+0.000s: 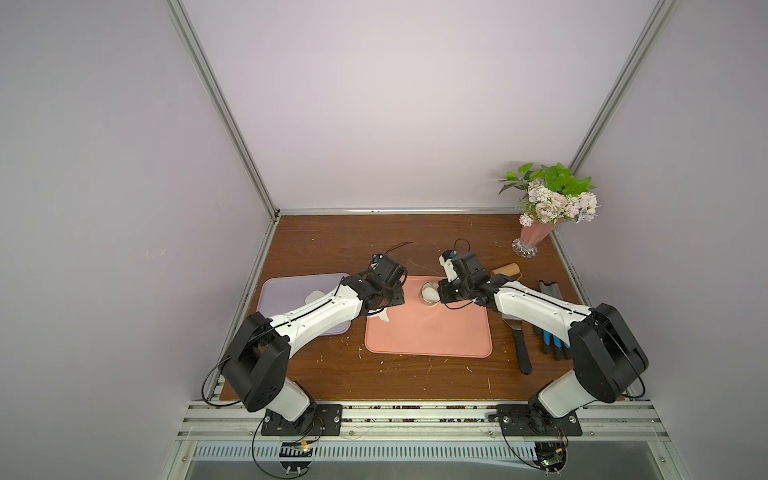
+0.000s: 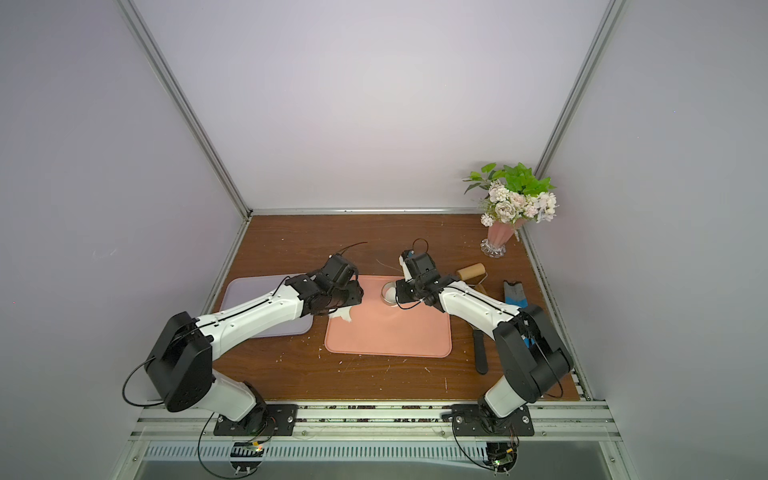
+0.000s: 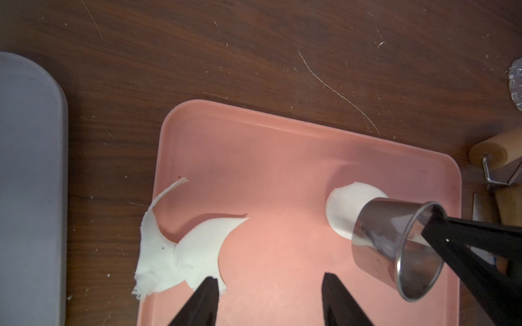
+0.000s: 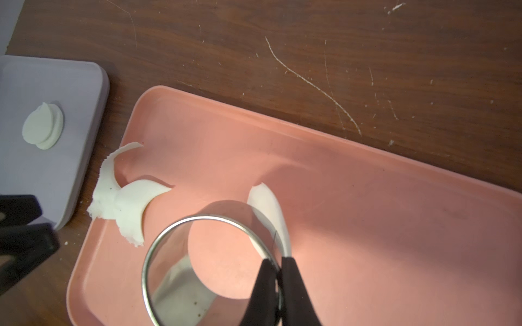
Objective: Roll out the dumpling wrappers from the dough
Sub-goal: Pick up the dumpling mold from the work surface, then place the dumpling mold at the center of the board.
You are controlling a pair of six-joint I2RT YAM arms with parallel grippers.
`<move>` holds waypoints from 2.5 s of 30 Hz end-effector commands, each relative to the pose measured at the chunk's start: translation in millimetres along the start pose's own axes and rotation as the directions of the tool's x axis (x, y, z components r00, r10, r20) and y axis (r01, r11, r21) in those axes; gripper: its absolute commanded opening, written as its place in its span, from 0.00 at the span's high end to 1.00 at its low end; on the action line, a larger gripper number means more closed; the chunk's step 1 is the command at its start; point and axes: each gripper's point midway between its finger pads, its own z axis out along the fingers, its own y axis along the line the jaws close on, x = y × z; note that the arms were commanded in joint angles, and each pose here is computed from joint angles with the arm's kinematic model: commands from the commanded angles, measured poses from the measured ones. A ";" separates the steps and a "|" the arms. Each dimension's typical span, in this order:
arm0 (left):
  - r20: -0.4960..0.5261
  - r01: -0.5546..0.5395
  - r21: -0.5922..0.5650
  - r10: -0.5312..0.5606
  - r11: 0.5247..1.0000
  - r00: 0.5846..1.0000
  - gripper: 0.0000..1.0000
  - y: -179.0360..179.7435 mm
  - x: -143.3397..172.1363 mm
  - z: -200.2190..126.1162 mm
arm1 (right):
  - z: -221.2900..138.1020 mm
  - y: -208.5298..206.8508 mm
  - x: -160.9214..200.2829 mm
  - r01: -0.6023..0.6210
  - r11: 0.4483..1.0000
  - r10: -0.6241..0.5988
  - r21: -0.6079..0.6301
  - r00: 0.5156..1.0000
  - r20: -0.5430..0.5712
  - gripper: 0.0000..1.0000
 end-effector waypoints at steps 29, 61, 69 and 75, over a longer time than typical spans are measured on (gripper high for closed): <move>-0.018 -0.020 0.030 0.020 0.999 1.000 0.41 -11.9 10.4 -0.7 | -43.8 -99.9 -36.2 -0.145 0.971 0.120 0.192 0.983 0.140 0.92; -0.043 0.012 0.039 -0.010 0.999 0.999 0.37 -4.3 28.2 -0.9 | 38.7 -196.1 -83.2 -0.282 0.892 0.257 0.353 0.959 0.118 0.74; -0.032 0.010 0.047 -0.008 0.999 0.999 0.36 -6.3 24.8 -3.3 | -7.9 -185.7 -102.6 -0.278 0.895 0.221 0.348 0.956 0.193 0.58; -0.025 -0.011 0.065 0.013 0.998 1.000 0.28 -14.2 19.6 -5.1 | -77.0 -168.8 -73.0 -0.281 0.897 0.204 0.340 0.948 0.245 0.47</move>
